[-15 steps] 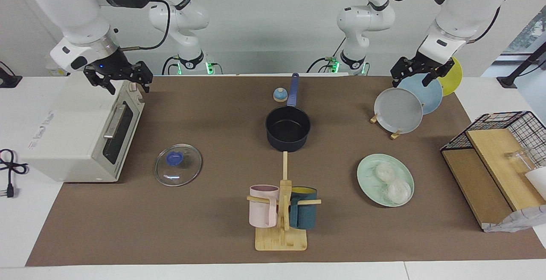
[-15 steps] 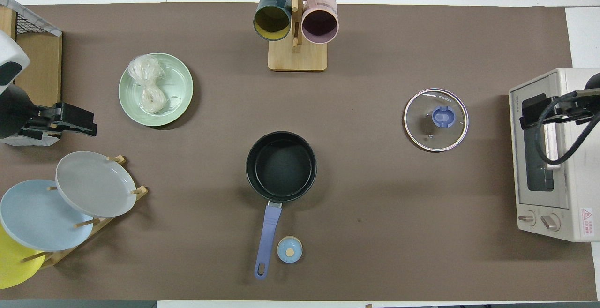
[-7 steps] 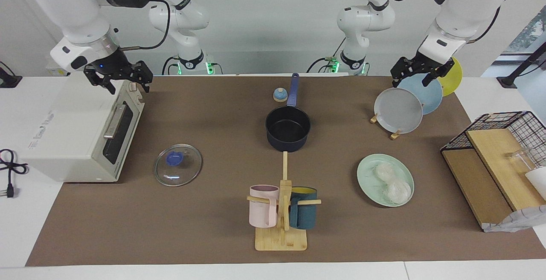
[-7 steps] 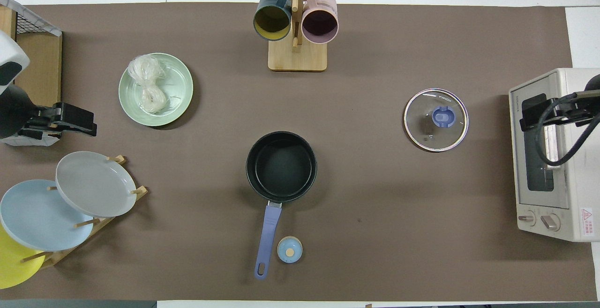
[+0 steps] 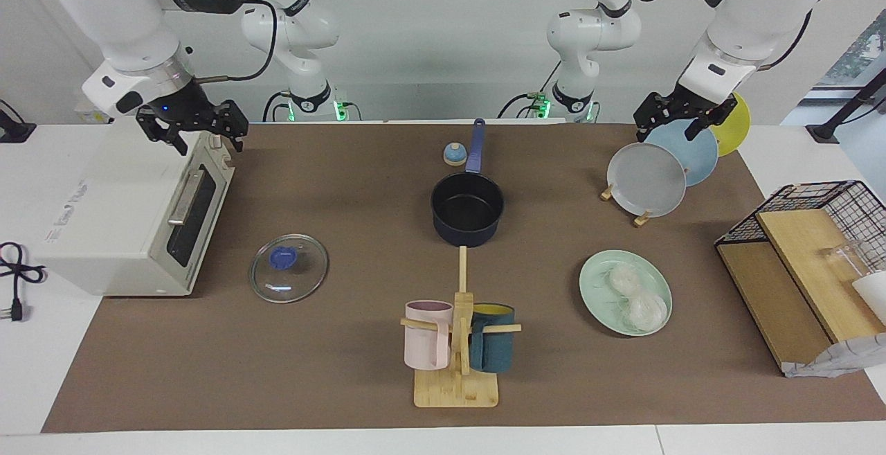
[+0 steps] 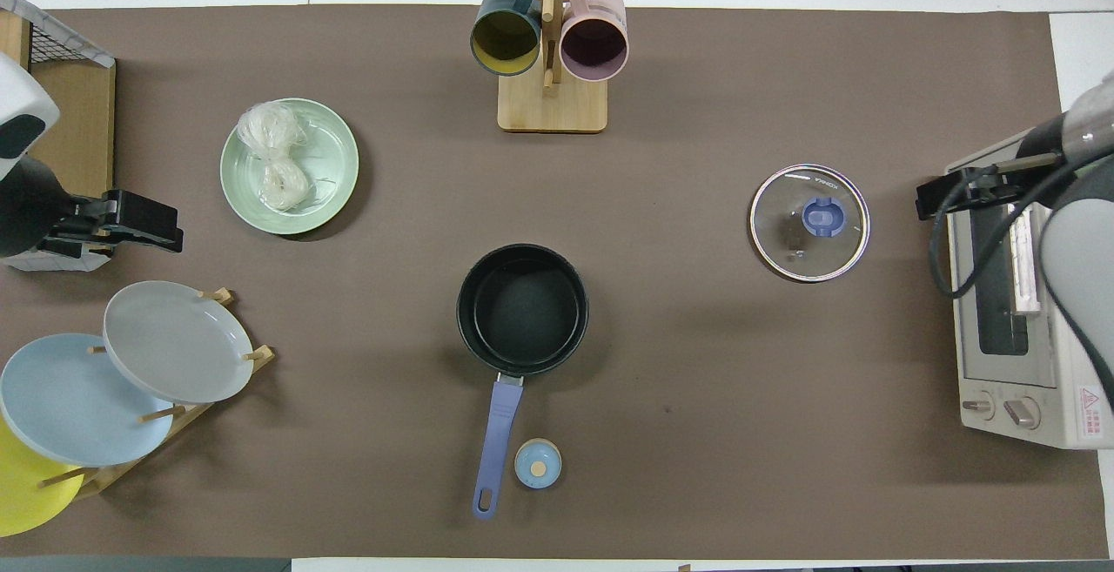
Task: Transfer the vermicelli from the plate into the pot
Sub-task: 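Reach the right gripper to the glass lid knob and lift it, then grasp the vermicelli on the green plate with the left gripper and lift, then carry the vermicelli over the black pot and release it with the left gripper, then withdraw the left gripper while the right gripper carries the lid toward the pot, then lower the glass lid onto the black pot with the right gripper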
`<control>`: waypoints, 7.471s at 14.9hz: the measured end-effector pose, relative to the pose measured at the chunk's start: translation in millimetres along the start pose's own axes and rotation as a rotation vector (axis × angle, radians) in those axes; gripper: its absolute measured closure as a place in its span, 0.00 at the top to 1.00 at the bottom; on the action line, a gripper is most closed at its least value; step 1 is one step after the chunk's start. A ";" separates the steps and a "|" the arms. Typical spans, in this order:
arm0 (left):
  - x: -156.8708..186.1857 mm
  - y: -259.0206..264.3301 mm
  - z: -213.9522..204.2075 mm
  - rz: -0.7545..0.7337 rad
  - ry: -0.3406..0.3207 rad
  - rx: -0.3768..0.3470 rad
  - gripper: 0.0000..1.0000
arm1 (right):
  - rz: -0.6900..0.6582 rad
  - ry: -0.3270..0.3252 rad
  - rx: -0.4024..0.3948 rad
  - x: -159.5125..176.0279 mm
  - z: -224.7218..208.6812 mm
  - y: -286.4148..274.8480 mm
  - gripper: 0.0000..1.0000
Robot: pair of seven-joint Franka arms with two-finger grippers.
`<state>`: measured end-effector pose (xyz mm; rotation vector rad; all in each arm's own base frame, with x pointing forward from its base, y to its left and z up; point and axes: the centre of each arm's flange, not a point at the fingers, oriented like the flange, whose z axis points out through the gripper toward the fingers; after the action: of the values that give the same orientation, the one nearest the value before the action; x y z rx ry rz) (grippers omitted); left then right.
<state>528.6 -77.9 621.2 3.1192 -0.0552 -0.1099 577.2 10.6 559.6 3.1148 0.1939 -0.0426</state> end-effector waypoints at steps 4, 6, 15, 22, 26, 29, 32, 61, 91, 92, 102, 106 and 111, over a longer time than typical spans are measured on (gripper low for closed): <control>0.4 2.1 -0.4 0.004 0.005 0.000 1.00 | -0.026 0.015 -0.003 26.2 70.6 -13.3 1.00; 0.2 3.7 -0.3 0.007 0.005 0.000 1.00 | -0.036 0.020 -0.004 30.7 90.2 -18.6 1.00; 0.2 3.9 -0.2 0.007 0.006 0.000 1.00 | -0.084 0.054 -0.008 32.4 161.0 -23.6 1.00; 7.4 3.1 5.6 -0.044 0.050 -0.006 1.00 | -0.080 0.024 0.009 40.9 219.9 -28.0 1.00; 26.9 1.7 47.6 -0.056 0.060 -0.011 1.00 | -0.077 0.009 0.013 41.8 232.0 -28.3 1.00; 73.3 3.3 109.9 -0.058 0.049 -0.026 1.00 | -0.077 0.008 0.013 41.8 232.7 -28.3 1.00; 122.6 -1.6 188.6 -0.071 0.035 -0.037 1.00 | -0.077 0.008 0.013 41.8 232.9 -28.5 0.96; 153.4 25.4 169.2 -0.204 0.078 -0.113 0.26 | -0.144 -0.023 0.010 66.3 145.4 -113.9 0.66; -31.0 297.8 255.3 -0.284 -0.009 -0.162 0.61 | -0.017 -0.053 -0.001 52.2 100.9 -193.6 0.66; -22.3 289.7 234.1 -0.297 -0.005 -0.168 0.71 | -0.016 -0.053 -0.001 52.2 100.6 -194.1 0.66; 21.1 24.8 20.4 -0.126 0.042 -0.051 1.00 | 0.097 -0.015 0.022 18.0 80.4 -319.3 0.66; 14.2 8.3 21.2 -0.088 0.014 -0.027 1.00 | 0.124 0.024 0.044 -12.3 75.8 -390.1 0.66; 12.3 12.1 24.7 -0.079 0.008 -0.011 1.00 | 0.091 0.036 0.025 -27.8 94.8 -429.0 0.66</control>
<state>538.7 -90.9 596.0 3.1110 0.0680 -0.0981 493.8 430.7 457.6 3.1468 0.0522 0.0120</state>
